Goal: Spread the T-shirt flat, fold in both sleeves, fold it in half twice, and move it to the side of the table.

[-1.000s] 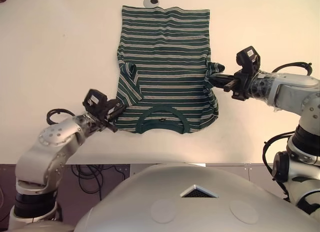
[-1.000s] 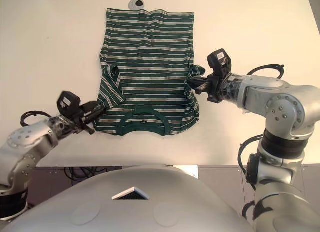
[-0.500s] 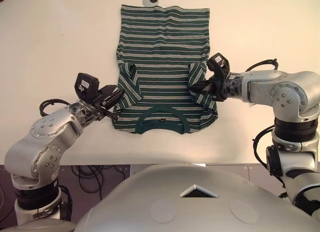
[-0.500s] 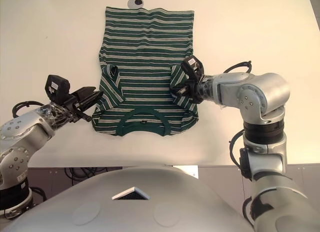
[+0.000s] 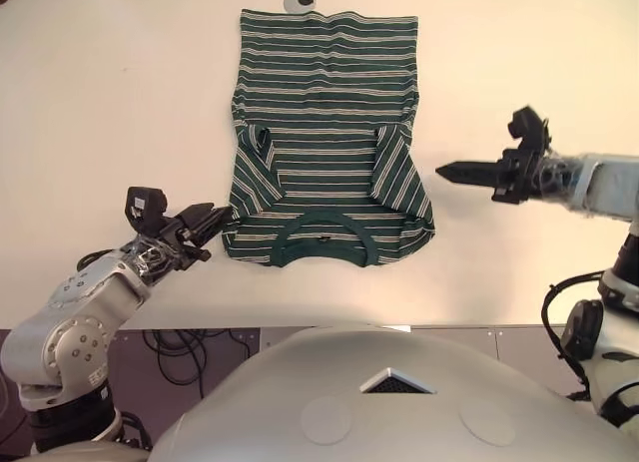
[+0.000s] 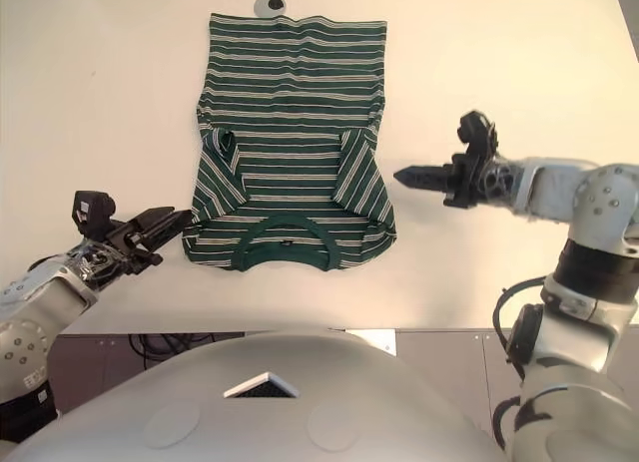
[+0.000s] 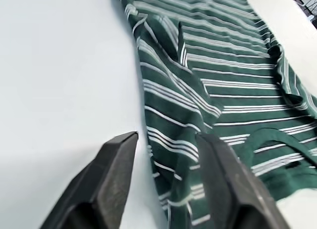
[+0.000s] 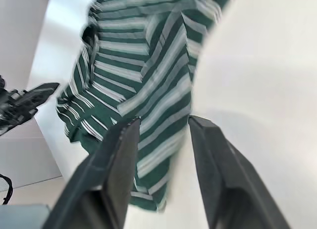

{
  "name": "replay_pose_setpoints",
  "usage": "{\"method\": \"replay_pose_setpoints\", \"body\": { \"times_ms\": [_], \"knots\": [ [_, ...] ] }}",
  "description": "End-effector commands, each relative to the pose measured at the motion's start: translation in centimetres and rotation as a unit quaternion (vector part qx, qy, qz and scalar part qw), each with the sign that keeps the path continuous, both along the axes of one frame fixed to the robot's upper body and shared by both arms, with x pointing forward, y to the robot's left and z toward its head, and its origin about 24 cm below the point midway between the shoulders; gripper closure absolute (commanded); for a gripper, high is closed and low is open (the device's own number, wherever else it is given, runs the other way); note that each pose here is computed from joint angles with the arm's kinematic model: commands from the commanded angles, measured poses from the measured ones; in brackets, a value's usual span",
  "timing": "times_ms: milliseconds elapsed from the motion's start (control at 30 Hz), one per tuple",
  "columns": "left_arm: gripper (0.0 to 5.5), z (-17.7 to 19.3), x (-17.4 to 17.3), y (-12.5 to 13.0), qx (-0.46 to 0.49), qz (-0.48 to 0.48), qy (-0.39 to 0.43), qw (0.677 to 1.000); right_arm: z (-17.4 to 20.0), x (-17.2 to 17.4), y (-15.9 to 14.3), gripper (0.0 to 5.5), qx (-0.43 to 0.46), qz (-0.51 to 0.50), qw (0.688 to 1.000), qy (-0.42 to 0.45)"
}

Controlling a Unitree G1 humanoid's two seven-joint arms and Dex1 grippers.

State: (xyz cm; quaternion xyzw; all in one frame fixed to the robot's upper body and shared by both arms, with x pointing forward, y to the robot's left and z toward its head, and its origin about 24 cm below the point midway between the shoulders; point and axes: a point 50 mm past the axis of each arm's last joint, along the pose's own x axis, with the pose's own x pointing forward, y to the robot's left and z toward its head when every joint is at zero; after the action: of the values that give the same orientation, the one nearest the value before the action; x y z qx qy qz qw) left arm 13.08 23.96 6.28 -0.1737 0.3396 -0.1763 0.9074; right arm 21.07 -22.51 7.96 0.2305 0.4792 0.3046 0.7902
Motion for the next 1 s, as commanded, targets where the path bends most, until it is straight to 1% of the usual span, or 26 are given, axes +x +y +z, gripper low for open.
{"method": "replay_pose_setpoints", "body": {
  "times_ms": [33, 233, 333, 367, 533, 667, 733, 767, 800, 867, 1000],
  "knots": [
    [3.00, -1.1, -0.4, 0.3, -0.011, -0.003, 0.042, 0.999, -2.0, -1.5, 0.9, 3.52, 0.012, -0.021, 0.999, 0.025],
    [3.00, -2.1, -0.8, 0.2, -0.017, -0.021, 0.069, 0.997, -3.2, -4.2, 1.7, 3.52, 0.031, -0.008, 0.998, 0.059],
    [3.00, -2.3, -1.0, -0.4, -0.028, -0.033, 0.070, 0.997, -3.2, -4.6, 1.7, 3.52, 0.029, -0.001, 0.998, 0.064],
    [3.19, -2.4, -1.0, -0.6, -0.027, -0.036, 0.071, 0.996, -3.3, -4.6, 1.7, 3.52, 0.027, -0.002, 0.997, 0.066],
    [3.96, -2.7, -1.5, -0.7, -0.023, -0.046, 0.082, 0.995, -3.0, -4.6, 1.5, 4.38, 0.023, -0.003, 0.998, 0.060],
    [4.58, -2.8, -1.2, -0.5, -0.017, -0.052, 0.084, 0.995, -3.3, -4.8, 2.8, 5.07, 0.029, 0.004, 0.998, 0.051],
    [4.99, -3.1, -1.2, -0.5, -0.012, -0.048, 0.085, 0.995, -3.3, -4.6, 3.0, 5.49, 0.028, 0.007, 0.998, 0.047],
    [5.10, -3.1, -1.1, -0.5, -0.009, -0.049, 0.084, 0.995, -3.3, -4.6, 3.1, 5.50, 0.027, 0.008, 0.999, 0.045],
    [5.31, -3.2, -1.1, -0.6, -0.002, -0.054, 0.081, 0.995, -3.3, -4.4, 3.1, 5.50, 0.026, 0.007, 0.999, 0.042],
    [5.49, -3.3, -1.0, -0.8, 0.003, -0.058, 0.078, 0.995, -3.3, -4.3, 3.1, 5.50, 0.026, 0.005, 0.999, 0.035],
    [5.49, -2.9, -1.0, -1.4, -0.001, -0.074, 0.064, 0.995, -3.2, -3.9, 2.6, 5.50, 0.011, 0.012, 1.000, 0.019]
  ]
}}
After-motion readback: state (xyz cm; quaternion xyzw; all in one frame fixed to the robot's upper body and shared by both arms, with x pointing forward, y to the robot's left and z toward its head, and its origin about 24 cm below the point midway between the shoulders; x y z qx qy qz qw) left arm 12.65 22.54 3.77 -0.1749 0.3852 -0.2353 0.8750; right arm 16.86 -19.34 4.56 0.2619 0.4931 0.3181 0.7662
